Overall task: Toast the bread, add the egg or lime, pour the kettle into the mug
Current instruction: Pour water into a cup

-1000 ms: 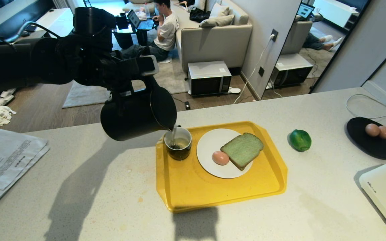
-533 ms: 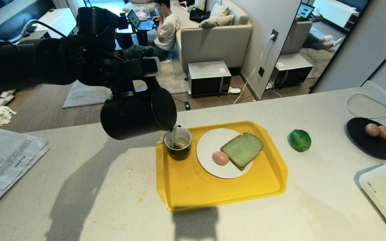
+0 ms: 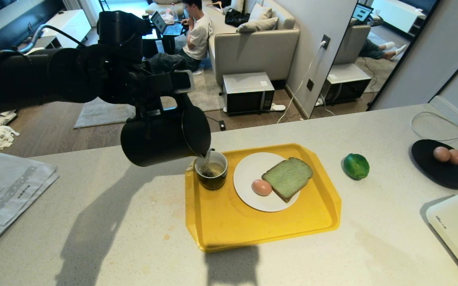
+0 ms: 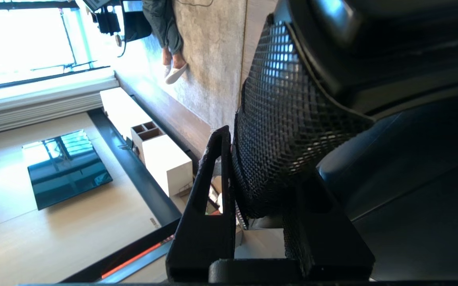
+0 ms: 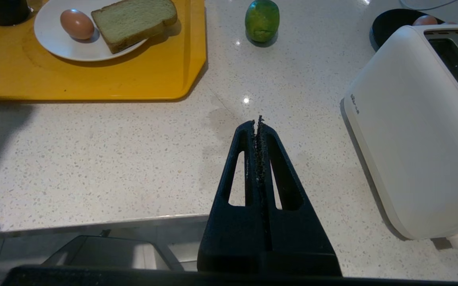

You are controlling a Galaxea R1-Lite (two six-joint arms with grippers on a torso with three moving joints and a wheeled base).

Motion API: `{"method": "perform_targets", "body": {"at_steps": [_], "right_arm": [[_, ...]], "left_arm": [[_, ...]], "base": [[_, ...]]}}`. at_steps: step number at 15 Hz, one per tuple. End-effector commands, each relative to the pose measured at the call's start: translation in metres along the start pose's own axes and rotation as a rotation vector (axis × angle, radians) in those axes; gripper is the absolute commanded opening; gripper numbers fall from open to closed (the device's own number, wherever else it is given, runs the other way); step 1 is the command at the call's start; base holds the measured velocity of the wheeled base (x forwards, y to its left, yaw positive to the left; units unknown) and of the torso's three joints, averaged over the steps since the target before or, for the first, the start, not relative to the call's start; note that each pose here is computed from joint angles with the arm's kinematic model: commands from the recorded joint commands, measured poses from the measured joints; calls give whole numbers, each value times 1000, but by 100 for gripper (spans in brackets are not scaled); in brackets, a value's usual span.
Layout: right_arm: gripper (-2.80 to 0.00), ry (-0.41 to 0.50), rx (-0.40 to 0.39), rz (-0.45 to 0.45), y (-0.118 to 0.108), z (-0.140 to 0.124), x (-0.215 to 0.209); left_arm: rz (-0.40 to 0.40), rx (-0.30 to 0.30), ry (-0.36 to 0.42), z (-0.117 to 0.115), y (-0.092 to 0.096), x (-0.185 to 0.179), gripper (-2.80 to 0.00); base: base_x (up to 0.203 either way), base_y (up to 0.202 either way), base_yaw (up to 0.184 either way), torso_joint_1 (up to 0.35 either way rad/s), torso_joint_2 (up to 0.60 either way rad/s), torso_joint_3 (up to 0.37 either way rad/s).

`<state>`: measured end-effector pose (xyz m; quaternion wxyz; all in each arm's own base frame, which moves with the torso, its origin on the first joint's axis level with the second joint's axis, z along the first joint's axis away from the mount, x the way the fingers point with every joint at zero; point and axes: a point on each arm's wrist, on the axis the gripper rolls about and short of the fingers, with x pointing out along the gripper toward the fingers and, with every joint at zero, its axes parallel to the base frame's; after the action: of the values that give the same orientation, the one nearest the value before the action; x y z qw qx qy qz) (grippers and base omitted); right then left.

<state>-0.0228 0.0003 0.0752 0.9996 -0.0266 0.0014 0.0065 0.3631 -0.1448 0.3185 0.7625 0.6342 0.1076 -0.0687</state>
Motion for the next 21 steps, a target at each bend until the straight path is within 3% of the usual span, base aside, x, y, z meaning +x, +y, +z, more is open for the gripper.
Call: {"method": "perform_targets", "body": {"at_steps": [1, 21], "right_arm": [[-280, 3, 0, 1, 0, 0, 0], [-280, 3, 0, 1, 0, 0, 0]], "left_arm": [[-1, 9, 4, 3, -2, 0, -280], [23, -18, -8, 5, 0, 1, -280]], "base": [[0, 0, 0, 0, 0, 0], [0, 0, 0, 0, 0, 0]]}}
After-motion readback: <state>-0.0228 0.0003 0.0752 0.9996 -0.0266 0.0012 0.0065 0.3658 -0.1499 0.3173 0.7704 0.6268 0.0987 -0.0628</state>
